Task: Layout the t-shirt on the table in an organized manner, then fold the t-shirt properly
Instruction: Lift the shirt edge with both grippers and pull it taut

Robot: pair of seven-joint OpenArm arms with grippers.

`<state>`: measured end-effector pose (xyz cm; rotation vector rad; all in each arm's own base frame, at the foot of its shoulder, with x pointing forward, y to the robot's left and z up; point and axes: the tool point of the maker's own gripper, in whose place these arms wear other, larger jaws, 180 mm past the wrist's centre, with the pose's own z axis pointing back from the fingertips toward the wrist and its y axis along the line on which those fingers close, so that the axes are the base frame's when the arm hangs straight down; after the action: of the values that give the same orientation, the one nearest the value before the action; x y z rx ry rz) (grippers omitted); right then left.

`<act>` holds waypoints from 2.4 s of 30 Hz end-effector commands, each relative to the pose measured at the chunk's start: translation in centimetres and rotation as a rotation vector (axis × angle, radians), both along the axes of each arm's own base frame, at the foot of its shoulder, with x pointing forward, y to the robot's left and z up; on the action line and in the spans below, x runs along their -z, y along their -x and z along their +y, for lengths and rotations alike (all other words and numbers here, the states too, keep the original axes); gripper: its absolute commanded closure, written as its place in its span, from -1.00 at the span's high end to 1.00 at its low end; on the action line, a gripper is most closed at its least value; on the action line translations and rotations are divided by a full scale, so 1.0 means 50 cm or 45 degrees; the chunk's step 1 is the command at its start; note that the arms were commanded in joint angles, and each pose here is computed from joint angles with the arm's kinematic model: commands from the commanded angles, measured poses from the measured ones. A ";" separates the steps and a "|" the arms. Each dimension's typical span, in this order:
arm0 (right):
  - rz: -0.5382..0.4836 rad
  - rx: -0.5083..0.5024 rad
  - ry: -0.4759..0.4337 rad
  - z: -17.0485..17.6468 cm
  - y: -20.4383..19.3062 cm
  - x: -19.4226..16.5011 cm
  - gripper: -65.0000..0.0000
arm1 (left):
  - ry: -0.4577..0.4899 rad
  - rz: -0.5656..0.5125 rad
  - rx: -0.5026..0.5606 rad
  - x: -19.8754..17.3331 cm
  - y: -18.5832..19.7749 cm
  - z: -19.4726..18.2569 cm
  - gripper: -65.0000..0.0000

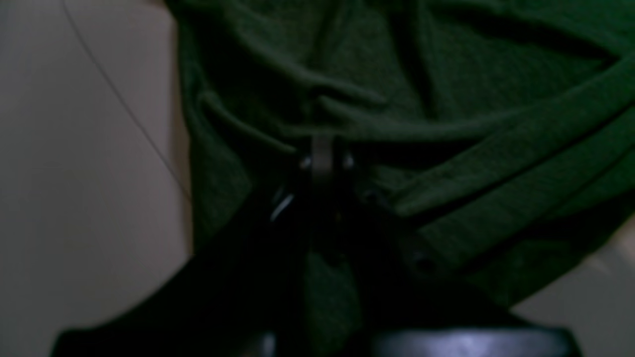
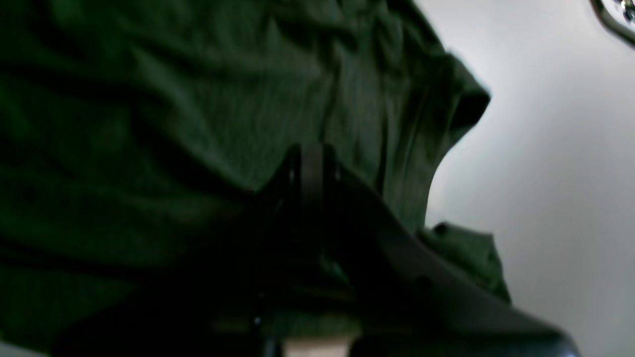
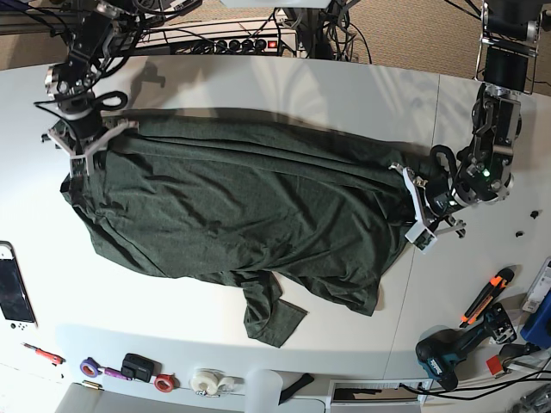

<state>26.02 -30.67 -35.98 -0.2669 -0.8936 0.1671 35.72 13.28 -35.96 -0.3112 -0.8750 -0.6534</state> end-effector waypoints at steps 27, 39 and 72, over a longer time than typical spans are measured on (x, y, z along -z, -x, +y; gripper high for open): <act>0.128 0.172 -0.099 -0.038 0.045 0.084 -1.00 | -0.110 0.238 -0.148 0.137 0.098 0.066 -1.00; 0.404 0.179 -0.195 -0.099 0.166 0.196 -1.00 | -0.166 0.444 -0.128 0.177 0.188 0.092 -1.00; 0.422 0.016 -0.202 -0.167 0.171 0.110 -1.00 | -0.140 0.366 -0.252 0.095 0.274 0.143 -1.00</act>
<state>20.06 -37.72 -39.91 -0.0387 -0.7252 0.1032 22.26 19.18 -40.56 -0.2587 -0.6150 -0.4502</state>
